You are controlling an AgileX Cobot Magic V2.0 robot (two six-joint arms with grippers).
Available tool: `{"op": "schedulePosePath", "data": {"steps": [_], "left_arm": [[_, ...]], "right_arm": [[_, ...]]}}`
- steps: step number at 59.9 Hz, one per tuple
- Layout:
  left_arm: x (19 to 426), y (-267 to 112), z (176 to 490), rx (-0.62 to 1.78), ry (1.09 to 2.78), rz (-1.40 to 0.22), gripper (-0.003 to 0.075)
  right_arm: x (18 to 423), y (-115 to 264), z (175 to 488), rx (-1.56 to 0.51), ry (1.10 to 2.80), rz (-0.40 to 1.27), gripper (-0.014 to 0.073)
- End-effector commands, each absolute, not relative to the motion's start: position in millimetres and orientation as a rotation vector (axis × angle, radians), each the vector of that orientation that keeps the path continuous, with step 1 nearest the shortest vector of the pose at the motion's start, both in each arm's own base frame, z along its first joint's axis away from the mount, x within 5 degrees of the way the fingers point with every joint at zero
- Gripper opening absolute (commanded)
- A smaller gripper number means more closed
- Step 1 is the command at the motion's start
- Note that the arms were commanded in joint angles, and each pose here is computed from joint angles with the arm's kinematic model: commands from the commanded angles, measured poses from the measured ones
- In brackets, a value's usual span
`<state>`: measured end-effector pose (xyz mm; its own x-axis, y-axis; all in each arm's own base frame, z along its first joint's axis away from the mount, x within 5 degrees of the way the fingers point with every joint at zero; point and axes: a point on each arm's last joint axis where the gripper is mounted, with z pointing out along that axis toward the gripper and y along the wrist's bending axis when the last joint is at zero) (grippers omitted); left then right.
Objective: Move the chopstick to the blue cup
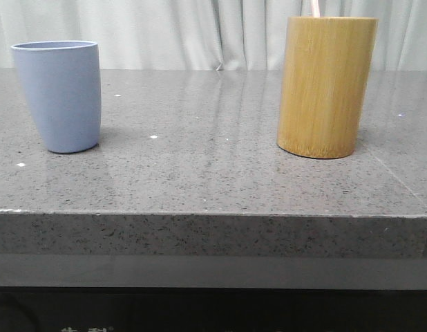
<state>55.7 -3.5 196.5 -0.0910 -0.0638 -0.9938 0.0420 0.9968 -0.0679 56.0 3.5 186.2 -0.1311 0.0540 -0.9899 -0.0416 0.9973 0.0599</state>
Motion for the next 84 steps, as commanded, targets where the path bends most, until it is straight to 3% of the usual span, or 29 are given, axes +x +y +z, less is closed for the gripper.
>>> {"op": "schedulePosePath", "data": {"steps": [1,14,27,35,48,55,66,72,75,78,84], "left_arm": [[54.5,-2.4,203.5,-0.040,1.552,-0.097,-0.0019],[53.2,-0.6,217.5,-0.051,1.409,-0.087,-0.0019],[41.2,-0.3,269.0,-0.047,1.265,-0.091,-0.0019],[40.5,-2.6,309.2,-0.028,1.361,-0.105,-0.0019],[77.2,-4.6,351.2,-0.018,1.530,-0.105,-0.0019],[95.3,-5.0,357.4,-0.019,1.577,-0.102,-0.0019],[105.2,-5.1,355.8,-0.021,1.603,-0.101,-0.0001],[105.2,-5.0,355.8,-0.019,1.603,-0.098,0.0140],[105.2,-4.8,355.8,-0.012,1.603,-0.089,0.0269],[105.3,-4.7,355.1,-0.008,1.605,-0.082,0.0449],[105.3,-4.7,355.1,-0.009,1.605,-0.083,0.0677]], "right_arm": [[55.0,2.2,196.9,0.014,1.589,0.066,-0.0087],[54.0,2.1,207.0,0.021,1.531,0.074,-0.0087],[41.8,2.0,262.5,0.016,1.394,0.079,-0.0086],[39.7,2.4,305.6,0.011,1.376,0.082,-0.0085],[69.9,4.5,363.6,0.002,1.521,0.090,-0.0085],[89.2,5.5,373.8,-0.002,1.617,0.093,-0.0086],[96.2,5.7,374.9,-0.001,1.636,0.093,-0.0080],[96.2,5.8,374.3,-0.002,1.642,0.093,0.0009],[96.2,5.8,374.1,-0.002,1.645,0.093,0.0096],[96.2,5.8,373.9,-0.002,1.647,0.093,0.0227],[96.2,5.8,373.9,-0.002,1.647,0.093,0.0470]]}}
